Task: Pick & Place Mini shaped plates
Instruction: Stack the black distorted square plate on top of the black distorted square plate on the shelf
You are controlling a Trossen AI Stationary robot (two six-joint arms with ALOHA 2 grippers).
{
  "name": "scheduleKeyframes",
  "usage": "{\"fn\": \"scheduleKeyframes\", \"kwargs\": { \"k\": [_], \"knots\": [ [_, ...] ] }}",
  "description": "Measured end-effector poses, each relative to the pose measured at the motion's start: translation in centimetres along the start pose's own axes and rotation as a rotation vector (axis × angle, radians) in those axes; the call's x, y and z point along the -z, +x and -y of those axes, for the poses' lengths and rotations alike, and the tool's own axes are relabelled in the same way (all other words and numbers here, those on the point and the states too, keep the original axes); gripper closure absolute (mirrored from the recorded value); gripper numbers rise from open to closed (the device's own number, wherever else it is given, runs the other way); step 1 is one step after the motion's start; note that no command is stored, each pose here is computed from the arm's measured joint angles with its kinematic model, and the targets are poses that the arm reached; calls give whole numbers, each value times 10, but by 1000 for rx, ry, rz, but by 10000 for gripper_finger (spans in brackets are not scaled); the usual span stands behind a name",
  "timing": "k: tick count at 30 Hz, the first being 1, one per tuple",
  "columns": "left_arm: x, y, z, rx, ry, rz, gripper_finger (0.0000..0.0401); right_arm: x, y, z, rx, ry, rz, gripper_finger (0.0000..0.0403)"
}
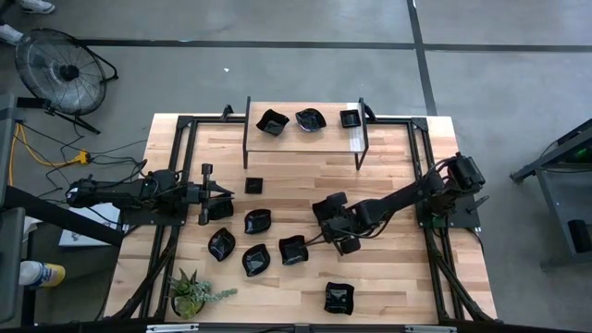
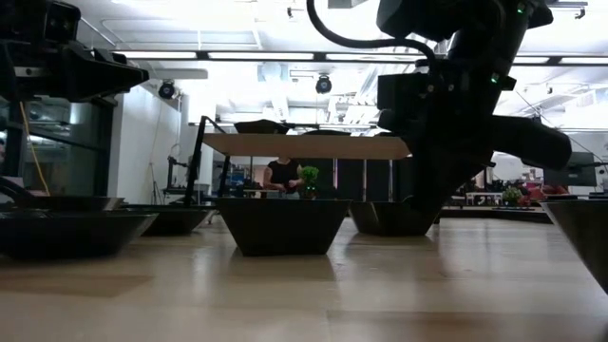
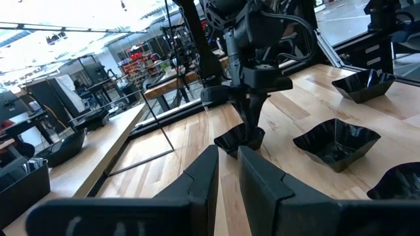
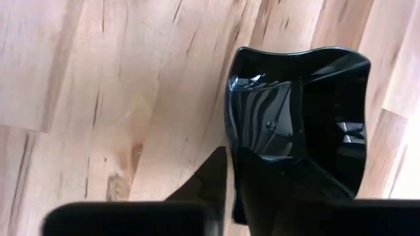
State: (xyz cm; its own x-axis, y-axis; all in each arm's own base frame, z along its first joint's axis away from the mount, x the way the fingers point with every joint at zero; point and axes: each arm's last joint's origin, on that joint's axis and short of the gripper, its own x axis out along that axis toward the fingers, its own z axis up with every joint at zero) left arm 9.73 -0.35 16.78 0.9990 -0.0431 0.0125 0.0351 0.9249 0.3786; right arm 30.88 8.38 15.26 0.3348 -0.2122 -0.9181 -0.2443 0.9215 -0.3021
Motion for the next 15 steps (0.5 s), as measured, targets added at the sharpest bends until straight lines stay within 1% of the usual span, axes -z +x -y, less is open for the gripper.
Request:
{"fn": "scheduleKeyframes", "kwargs": {
  "k": [3, 7, 10, 15],
  "knots": [
    [0, 0, 0, 0, 0, 0, 345, 0, 0, 0, -2, 0, 1, 397],
    [0, 0, 0, 0, 0, 0, 345, 0, 0, 0, 4, 2, 0, 394],
    [0, 0, 0, -1, 0, 0, 345, -1, -1, 0, 6, 0, 2, 400],
    [0, 0, 0, 0, 0, 1, 345, -9, -7, 0, 7, 0, 30, 400]
  ]
}}
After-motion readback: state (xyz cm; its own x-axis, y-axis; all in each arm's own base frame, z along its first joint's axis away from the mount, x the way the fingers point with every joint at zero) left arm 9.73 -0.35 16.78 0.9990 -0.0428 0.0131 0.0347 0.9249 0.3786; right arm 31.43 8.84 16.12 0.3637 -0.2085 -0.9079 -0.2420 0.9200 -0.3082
